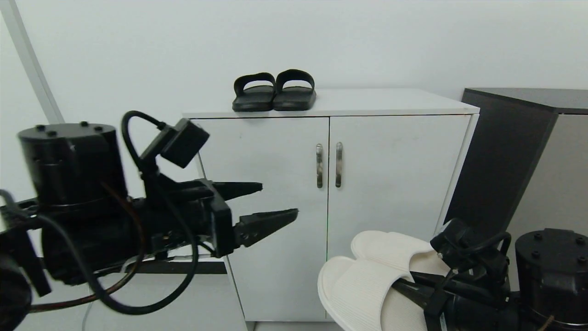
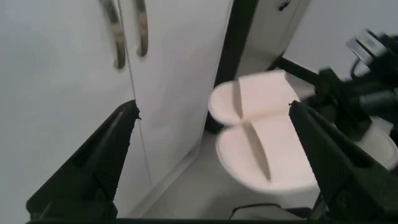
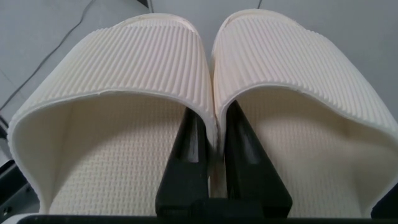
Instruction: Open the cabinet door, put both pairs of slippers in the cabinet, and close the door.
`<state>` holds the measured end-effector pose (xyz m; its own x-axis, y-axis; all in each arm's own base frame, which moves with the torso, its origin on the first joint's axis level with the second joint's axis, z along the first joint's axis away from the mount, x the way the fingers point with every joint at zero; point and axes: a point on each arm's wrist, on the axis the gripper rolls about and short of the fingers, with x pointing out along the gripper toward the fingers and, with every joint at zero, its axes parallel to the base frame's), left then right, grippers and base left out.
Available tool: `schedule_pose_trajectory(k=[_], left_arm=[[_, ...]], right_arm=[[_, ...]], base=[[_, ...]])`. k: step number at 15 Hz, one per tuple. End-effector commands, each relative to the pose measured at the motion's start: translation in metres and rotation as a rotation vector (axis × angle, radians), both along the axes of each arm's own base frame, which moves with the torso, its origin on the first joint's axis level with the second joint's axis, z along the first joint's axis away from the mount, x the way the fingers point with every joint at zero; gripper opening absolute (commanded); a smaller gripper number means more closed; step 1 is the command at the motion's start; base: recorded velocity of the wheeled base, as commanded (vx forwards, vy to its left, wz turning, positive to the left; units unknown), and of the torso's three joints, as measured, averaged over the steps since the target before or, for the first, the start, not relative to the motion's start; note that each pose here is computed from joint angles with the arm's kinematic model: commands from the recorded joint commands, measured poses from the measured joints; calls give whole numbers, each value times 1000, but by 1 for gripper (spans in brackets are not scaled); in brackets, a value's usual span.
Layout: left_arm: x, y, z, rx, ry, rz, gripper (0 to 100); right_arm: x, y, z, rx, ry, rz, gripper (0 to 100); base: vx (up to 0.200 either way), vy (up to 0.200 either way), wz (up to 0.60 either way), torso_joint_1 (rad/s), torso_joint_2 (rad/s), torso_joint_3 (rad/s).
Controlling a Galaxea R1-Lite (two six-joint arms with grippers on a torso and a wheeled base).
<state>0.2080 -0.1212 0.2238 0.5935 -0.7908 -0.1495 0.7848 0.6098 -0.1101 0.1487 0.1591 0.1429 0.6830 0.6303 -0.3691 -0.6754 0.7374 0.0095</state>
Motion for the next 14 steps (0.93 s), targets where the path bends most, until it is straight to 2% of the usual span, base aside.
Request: schedule_pose_trajectory(k=[1,2,4,7,8,9,10,11,14], left_arm=[[39,-43,-9,-6,37,-57,100],[43,-53,-7,-23,44,-74,100],[61,-78,1,-78,65,-108,100],[89,-97,-10,-86,91,-110,100],[97,-102,-14,-97,109,-132,100],[101,-103,-13,-125,142,-154,100],[106,-104,-10,-152,159,-159,100],[110,-105,-8,-164,162,-155,100],[118,-105,-15,-170,199,-134,100]], right_arm=[[1,0,-1,-2,6,-1,0],[1,1,-2,-2,8,-1,0],[2,0,-3,-4,12,-9,0],[4,0,-4,-9,18,-11,0],[5,1,-6,-16,25,-11,0],[5,1,-7,-18,27,-11,0],[5,1,-7,-19,28,-11,0],[5,1,-7,-19,28,-11,0],[5,1,-7,-17,25,-13,0]], base=[[0,0,0,0,0,0],[0,0,0,0,0,0],[0,0,0,0,0,0],[0,0,0,0,0,0],[0,0,0,0,0,0],[0,0,0,0,0,0],[0,0,0,0,0,0],[0,0,0,0,0,0],[0,0,0,0,0,0]])
